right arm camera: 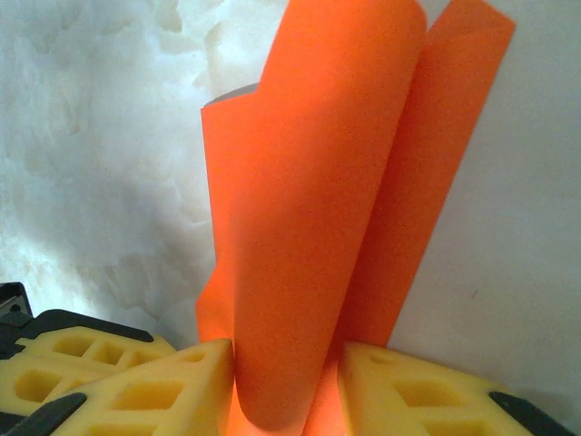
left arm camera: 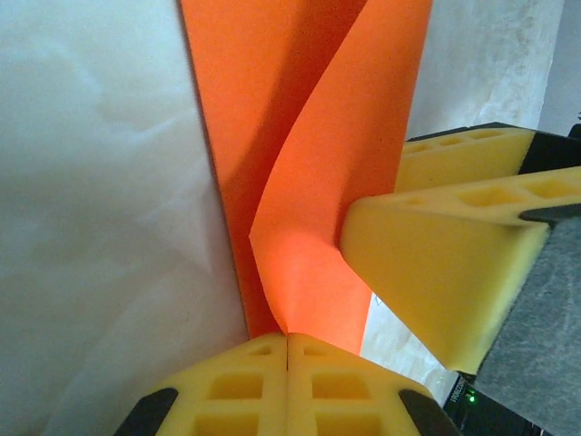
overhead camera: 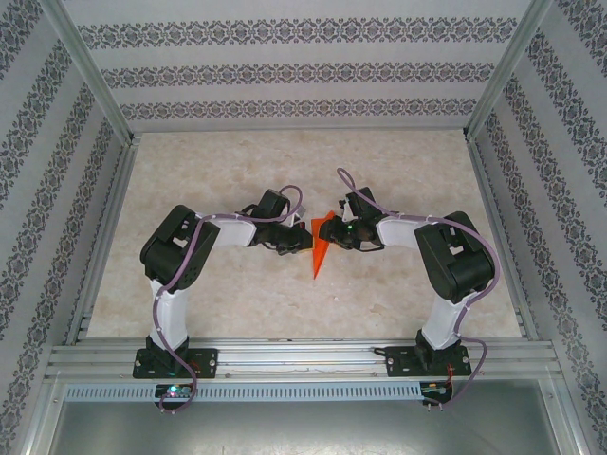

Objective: Fold a paper plane with a square sheet of paper (fold left side to right side)
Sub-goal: Fold the wing for the fifth time at the center of the table.

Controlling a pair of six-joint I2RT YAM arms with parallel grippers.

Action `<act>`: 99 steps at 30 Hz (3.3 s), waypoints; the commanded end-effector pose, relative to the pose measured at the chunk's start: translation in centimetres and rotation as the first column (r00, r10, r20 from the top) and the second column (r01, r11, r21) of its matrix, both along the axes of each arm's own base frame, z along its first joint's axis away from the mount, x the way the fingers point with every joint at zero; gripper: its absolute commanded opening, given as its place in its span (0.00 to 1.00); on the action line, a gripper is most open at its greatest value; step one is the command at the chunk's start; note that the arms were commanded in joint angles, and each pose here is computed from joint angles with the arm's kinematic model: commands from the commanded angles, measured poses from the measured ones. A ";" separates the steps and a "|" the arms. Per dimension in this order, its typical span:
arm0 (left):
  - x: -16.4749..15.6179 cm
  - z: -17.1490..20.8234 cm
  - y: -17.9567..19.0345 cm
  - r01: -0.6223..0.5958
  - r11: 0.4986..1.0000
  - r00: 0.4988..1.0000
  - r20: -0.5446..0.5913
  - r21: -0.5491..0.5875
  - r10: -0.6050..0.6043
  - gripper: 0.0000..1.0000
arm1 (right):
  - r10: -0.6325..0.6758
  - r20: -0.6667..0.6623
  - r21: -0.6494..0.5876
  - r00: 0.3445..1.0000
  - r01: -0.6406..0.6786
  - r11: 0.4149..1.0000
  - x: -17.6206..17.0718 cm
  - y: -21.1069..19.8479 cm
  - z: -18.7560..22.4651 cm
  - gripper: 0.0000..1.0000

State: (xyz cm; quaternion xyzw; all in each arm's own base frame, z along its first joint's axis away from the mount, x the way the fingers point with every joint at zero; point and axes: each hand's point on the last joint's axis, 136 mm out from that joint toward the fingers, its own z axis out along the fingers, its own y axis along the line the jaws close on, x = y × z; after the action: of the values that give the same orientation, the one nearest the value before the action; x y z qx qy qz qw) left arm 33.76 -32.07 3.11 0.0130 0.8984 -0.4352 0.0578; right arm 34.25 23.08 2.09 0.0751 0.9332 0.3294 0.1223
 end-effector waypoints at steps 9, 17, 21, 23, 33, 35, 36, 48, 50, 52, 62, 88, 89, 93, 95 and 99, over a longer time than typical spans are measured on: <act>-0.4 0.5 -0.5 0.028 1.000 0.999 0.033 0.011 -0.029 0.04 | 0.018 -0.069 -0.070 0.997 -0.023 0.997 -1.5 -0.4 -3.3 0.39; -0.6 -1.1 0.2 0.016 0.997 1.000 0.005 0.073 -0.017 0.04 | 0.020 -0.069 -0.076 0.997 -0.025 0.997 -1.6 -0.4 -3.3 0.39; -0.5 -1.8 0.3 0.013 0.996 1.000 -0.010 0.089 -0.012 0.04 | 0.022 -0.065 -0.070 0.998 -0.026 0.997 -1.5 -0.3 -3.0 0.39; -0.5 -2.0 0.3 0.014 0.996 1.000 -0.013 0.091 -0.013 0.04 | 0.022 -0.064 -0.067 0.998 -0.026 0.997 -1.5 -0.3 -2.9 0.39; -0.4 -1.3 -0.5 0.032 0.998 0.999 0.013 0.059 -0.033 0.04 | 0.026 -0.059 -0.056 0.998 -0.029 0.998 -1.2 0.1 -2.6 0.39; -0.3 -0.8 -0.5 0.030 0.998 0.999 0.031 0.049 -0.032 0.04 | 0.025 -0.064 -0.059 0.998 -0.029 0.998 -1.3 0.1 -2.8 0.39; -0.3 -0.6 -0.6 0.030 0.999 0.999 0.041 0.045 -0.032 0.04 | 0.025 -0.064 -0.059 0.998 -0.028 0.998 -1.3 0.1 -2.8 0.38; -0.1 0.5 -0.7 0.036 0.999 0.996 0.081 0.030 -0.039 0.03 | 0.028 -0.069 -0.063 0.997 -0.032 0.998 -1.4 0.1 -3.0 0.39; -0.1 0.7 -0.8 0.037 0.999 0.995 0.090 0.028 -0.040 0.03 | 0.028 -0.069 -0.063 0.997 -0.033 0.998 -1.3 0.1 -3.0 0.39; -0.2 0.8 -0.8 0.039 0.999 0.995 0.092 0.031 -0.042 0.03 | 0.028 -0.071 -0.064 0.997 -0.033 0.997 -1.4 0.1 -3.1 0.39; -0.5 -0.6 -0.6 0.041 0.997 0.998 0.041 0.070 -0.044 0.03 | 0.029 -0.066 -0.060 0.997 -0.033 0.998 -1.3 0.2 -2.8 0.38; -1.3 -4.6 0.9 0.043 0.964 0.997 -0.077 0.261 -0.024 0.02 | 0.011 -0.005 -0.035 1.000 -0.011 0.999 -0.4 0.0 -0.3 0.38; -1.3 -4.7 0.9 0.043 0.963 0.996 -0.081 0.265 -0.022 0.02 | 0.011 -0.005 -0.033 1.000 -0.011 0.999 -0.4 0.1 -0.2 0.38; -1.4 -5.1 1.2 0.038 0.958 0.996 -0.090 0.284 -0.013 0.02 | 0.007 0.005 -0.033 1.000 -0.006 0.999 -0.3 0.0 0.1 0.38; -1.4 -5.2 1.3 0.038 0.956 0.995 -0.095 0.290 -0.011 0.02 | 0.005 0.006 -0.033 1.000 -0.005 0.999 -0.3 -0.1 0.2 0.38; -1.5 -5.5 1.5 0.037 0.953 0.995 -0.101 0.301 -0.006 0.02 | 0.000 0.014 -0.032 1.000 0.001 0.999 -0.2 -0.3 0.5 0.39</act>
State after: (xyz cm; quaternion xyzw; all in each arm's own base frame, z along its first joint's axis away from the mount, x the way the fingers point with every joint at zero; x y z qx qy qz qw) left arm 34.00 -32.56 1.97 0.0270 0.9294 -0.3658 0.0412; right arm 34.61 23.15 2.47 0.0753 0.9334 0.3278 0.1252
